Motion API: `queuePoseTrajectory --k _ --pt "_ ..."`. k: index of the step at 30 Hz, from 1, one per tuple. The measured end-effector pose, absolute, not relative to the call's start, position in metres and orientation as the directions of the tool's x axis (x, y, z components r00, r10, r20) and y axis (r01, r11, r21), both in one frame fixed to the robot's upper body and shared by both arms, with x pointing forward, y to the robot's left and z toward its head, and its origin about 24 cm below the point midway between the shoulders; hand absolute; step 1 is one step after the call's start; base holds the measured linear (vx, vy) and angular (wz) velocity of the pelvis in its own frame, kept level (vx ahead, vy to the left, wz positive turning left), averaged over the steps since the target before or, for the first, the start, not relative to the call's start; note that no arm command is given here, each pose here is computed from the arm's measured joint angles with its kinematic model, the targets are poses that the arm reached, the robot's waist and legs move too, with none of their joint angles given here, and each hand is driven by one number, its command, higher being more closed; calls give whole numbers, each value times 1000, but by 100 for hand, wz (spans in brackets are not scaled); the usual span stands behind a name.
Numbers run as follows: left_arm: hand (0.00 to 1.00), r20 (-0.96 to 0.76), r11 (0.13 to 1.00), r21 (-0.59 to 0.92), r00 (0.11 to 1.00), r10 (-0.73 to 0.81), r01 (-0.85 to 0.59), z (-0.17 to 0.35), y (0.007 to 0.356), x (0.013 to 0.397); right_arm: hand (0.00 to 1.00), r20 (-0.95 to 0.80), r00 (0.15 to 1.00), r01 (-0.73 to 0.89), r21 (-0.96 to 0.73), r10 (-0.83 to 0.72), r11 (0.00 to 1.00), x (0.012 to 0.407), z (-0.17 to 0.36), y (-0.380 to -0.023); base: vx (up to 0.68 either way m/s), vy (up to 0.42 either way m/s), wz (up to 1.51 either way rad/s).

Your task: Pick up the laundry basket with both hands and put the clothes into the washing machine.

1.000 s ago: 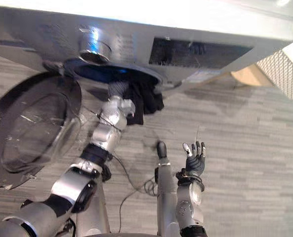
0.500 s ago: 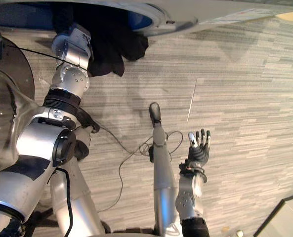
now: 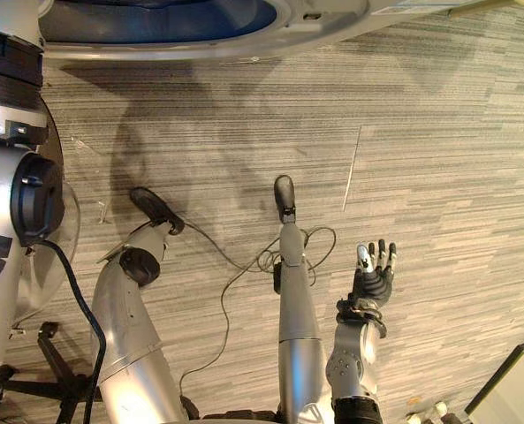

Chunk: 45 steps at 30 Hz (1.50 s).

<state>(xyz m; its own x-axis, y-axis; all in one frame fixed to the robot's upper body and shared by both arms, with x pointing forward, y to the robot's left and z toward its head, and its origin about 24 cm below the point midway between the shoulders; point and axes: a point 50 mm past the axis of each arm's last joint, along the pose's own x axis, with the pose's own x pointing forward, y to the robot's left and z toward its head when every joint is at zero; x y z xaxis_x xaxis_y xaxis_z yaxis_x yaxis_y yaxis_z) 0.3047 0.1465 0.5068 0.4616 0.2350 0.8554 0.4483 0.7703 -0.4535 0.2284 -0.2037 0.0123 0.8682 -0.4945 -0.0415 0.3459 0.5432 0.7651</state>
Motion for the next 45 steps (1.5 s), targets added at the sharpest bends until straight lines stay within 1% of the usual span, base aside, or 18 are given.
queuePoseTrajectory --k 5,6,8,9,11,12,13,16,17,19,20,23,28,35,37,40,44,45 --pt "100 872 828 -392 449 195 401 504 140 306 0 5 863 326 757 -505 566 226 22 -215 6 10 15" --pt "100 878 860 -368 438 195 354 504 140 305 0 31 860 313 756 -510 574 225 27 -218 7 12 5" --pt "100 896 917 -317 392 207 243 506 146 302 0 54 857 303 752 -513 585 223 31 -222 1 3 -3" --pt "100 916 961 -253 348 200 113 506 149 300 0 58 854 305 749 -517 588 220 31 -224 -2 -1 -8" --pt "100 940 983 -146 296 172 -109 505 151 299 0 60 853 314 735 -518 601 215 28 -229 -2 -4 -11" --pt "100 962 948 -53 239 133 -312 504 151 298 0 63 852 318 726 -520 609 212 27 -232 -10 -4 -22" --pt "100 981 855 19 174 84 -518 504 151 297 0 77 849 315 720 -522 619 210 28 -235 -15 -3 -24" --pt "100 999 624 38 48 0 -780 514 152 285 0 115 846 301 702 -520 646 209 32 -242 -25 0 -21" --pt "0 1000 579 29 24 -16 -815 519 152 281 0 124 845 297 699 -520 651 209 33 -244 -41 2 -15" --pt "0 999 454 9 -15 -49 -891 527 153 274 0 120 842 295 714 -526 635 208 33 -246 -38 5 -14" --pt "0 998 421 3 -23 -56 -907 528 155 273 0 120 839 292 723 -530 626 208 33 -247 -34 3 -15" --pt "0 997 389 54 31 -67 -920 532 157 272 0 128 842 277 731 -524 623 208 33 -247 -32 -2 -14" --pt "0 997 403 53 27 -70 -914 541 157 264 0 124 854 265 733 -506 627 209 32 -241 -19 -4 -8" --pt "0 996 424 83 65 -59 -902 541 159 267 0 103 862 261 748 -496 610 210 28 -232 -5 -6 -5" --pt "0 983 450 185 156 -100 -874 538 152 274 0 88 868 267 747 -489 609 210 26 -231 3 -10 7" --pt "0 955 479 296 252 -156 -827 533 140 284 0 46 880 284 747 -473 601 211 17 -227 9 -7 8" --pt "0 955 515 293 271 -119 -806 529 146 290 0 39 910 239 763 -412 601 214 15 -210 11 -5 7" --pt "0 964 542 253 254 -76 -801 523 150 293 0 39 919 222 771 -392 597 216 15 -203 16 -15 9"
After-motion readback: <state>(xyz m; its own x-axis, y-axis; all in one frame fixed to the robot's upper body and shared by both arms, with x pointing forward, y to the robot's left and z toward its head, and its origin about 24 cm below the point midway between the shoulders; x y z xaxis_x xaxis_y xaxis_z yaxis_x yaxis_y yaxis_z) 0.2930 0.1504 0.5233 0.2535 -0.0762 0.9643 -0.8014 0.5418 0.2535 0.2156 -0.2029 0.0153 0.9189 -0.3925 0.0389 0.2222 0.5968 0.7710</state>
